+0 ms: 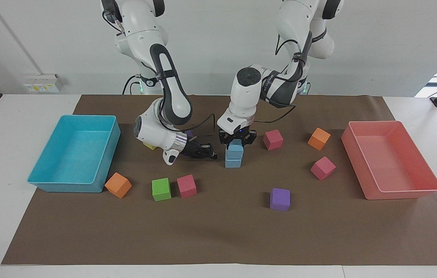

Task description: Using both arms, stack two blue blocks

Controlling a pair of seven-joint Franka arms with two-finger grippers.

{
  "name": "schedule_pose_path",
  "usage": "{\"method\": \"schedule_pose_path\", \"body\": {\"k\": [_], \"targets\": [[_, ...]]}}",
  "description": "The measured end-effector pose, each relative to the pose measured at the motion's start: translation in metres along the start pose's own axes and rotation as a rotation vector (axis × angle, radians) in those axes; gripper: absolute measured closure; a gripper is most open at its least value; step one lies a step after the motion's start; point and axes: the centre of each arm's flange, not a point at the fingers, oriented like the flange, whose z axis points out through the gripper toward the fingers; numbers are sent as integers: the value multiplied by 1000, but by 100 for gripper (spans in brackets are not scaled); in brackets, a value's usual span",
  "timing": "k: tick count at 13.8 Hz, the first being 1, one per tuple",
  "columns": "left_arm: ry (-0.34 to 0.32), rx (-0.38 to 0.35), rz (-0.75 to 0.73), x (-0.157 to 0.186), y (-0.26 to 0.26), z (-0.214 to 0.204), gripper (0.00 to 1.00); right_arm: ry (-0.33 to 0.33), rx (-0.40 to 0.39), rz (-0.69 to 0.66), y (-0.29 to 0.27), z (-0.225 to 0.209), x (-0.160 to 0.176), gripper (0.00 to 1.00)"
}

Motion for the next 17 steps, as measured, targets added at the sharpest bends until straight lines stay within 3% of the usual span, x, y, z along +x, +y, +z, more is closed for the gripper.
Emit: {"method": "schedule_pose_path", "body": {"k": [17], "targets": [[13,-8,-2,2,0,1,45,-1,0,0,0,0,0,99]]}}
